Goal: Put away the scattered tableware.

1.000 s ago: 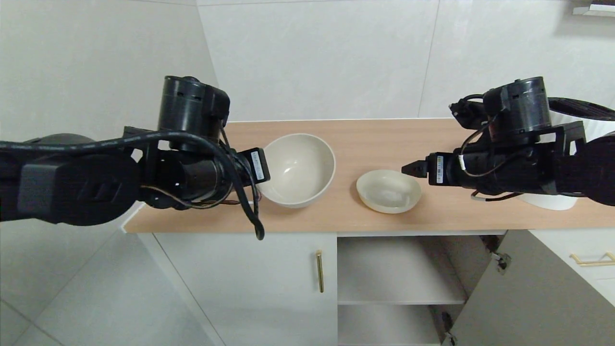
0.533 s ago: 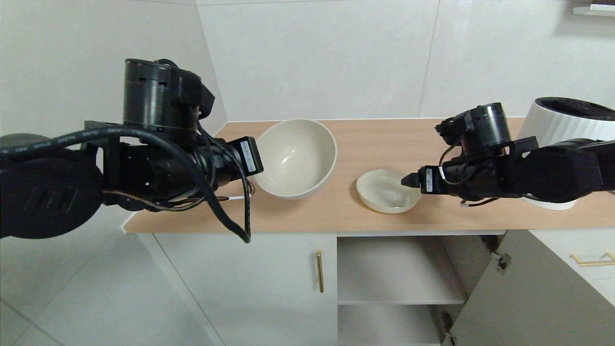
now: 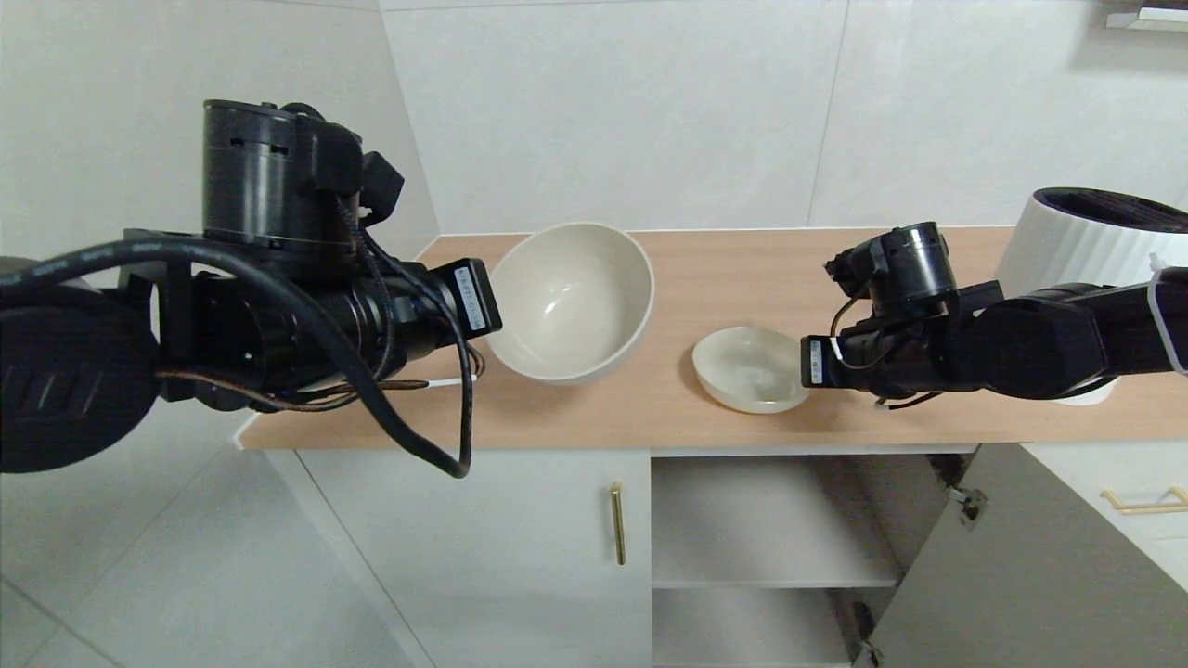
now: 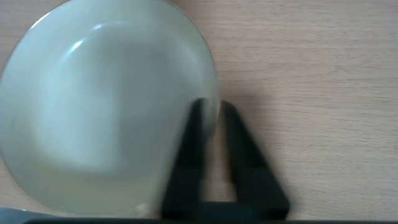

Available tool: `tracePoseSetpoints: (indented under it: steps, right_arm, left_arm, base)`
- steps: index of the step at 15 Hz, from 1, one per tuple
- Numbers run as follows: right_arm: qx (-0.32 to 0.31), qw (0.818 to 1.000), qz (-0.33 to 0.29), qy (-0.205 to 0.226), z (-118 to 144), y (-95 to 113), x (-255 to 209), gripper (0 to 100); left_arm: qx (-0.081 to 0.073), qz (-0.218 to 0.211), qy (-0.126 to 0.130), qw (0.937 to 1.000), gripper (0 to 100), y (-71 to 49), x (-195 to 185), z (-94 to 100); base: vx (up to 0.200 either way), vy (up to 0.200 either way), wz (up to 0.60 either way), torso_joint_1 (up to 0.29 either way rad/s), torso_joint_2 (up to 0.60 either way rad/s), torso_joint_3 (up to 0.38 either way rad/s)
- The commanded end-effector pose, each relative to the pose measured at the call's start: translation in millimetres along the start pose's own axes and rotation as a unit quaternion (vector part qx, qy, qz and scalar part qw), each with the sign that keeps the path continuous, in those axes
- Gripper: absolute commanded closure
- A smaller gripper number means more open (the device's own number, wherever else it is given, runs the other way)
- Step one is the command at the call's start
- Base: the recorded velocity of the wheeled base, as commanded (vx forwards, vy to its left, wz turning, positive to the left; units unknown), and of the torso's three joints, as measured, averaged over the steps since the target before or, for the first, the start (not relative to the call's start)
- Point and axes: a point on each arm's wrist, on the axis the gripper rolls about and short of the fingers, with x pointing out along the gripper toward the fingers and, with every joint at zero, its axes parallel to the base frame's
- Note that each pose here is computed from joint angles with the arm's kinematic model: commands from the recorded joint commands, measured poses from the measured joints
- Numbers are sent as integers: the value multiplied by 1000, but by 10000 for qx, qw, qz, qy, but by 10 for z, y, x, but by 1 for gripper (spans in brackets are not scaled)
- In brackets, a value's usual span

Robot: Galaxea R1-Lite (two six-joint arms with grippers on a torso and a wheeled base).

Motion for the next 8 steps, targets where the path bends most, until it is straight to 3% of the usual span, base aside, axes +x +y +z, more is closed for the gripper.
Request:
tracePoseSetpoints:
  steps: [1,6,8]
  right_arm:
    - [5,10000,12,4,-1,3,3,100]
    - [312,9989,241,-258,158,-13,-297,100]
    - [415,9978,498,-116,205,-45,-564,100]
  left_arm:
    - [-8,-63,12,10000,100,5,-34,2]
    - [3,-295,64,9995,100,14,-138,18]
    - [52,-250,216,9994,100,82,-220,-98]
  base:
    - [0,0,0,0,0,0]
    - [0,0,0,0,0,0]
    - [0,0,0,0,0,0]
